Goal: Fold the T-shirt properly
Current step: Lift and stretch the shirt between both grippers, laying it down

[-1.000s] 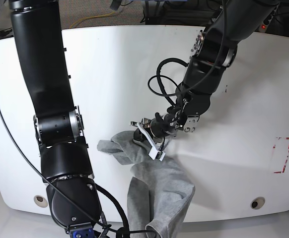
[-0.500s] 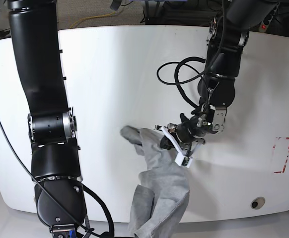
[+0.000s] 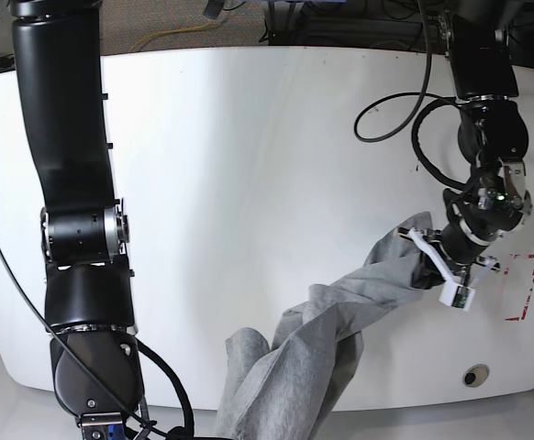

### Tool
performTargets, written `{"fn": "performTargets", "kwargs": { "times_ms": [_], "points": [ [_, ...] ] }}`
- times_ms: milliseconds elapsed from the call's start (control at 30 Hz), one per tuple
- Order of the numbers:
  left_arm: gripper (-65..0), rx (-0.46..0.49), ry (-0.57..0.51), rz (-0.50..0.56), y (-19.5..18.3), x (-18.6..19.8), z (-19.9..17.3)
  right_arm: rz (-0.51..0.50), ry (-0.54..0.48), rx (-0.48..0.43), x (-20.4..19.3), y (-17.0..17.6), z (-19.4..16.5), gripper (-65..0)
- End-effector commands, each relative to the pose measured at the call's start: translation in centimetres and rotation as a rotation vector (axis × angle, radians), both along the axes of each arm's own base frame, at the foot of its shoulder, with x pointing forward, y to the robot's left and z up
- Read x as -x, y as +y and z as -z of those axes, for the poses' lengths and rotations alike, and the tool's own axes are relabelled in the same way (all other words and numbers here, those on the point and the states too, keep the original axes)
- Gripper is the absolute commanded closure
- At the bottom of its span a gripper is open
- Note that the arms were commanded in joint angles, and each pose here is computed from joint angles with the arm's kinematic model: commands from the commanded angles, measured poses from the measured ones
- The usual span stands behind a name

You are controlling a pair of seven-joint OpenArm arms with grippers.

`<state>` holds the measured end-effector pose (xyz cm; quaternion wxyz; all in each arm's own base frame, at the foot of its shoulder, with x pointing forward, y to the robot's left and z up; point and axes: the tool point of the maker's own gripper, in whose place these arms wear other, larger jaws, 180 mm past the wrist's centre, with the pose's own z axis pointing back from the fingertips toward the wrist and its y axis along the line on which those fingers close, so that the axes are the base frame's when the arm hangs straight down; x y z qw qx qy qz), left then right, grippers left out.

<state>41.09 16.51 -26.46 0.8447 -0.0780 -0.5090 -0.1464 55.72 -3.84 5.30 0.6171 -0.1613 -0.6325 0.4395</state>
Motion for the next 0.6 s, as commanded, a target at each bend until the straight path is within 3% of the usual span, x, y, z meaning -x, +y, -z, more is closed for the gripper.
{"fn": "performTargets", "kwargs": {
  "times_ms": [0, 233, 467, 567],
  "points": [
    [-0.1, -0.066, -0.083, -0.033, 3.8, 0.0, -3.7, -0.016, -0.091, -0.034, 0.5, -0.3, -3.7, 0.0],
    [-0.3, -0.161, -0.059, -0.154, 11.4, 2.2, -4.5, 0.024, -0.081, -0.087, -0.1, -2.8, -3.9, 0.0],
    [-0.3, -0.188, -0.015, -0.185, 13.4, 4.0, -3.2, 0.048, -0.095, -0.159, 0.0, -4.8, -4.9, 0.0],
    [-0.3, -0.19, 0.014, -0.196, 13.8, 4.9, -2.1, 0.083, -0.048, -0.218, -0.2, -6.8, -2.0, 0.0]
  ]
}}
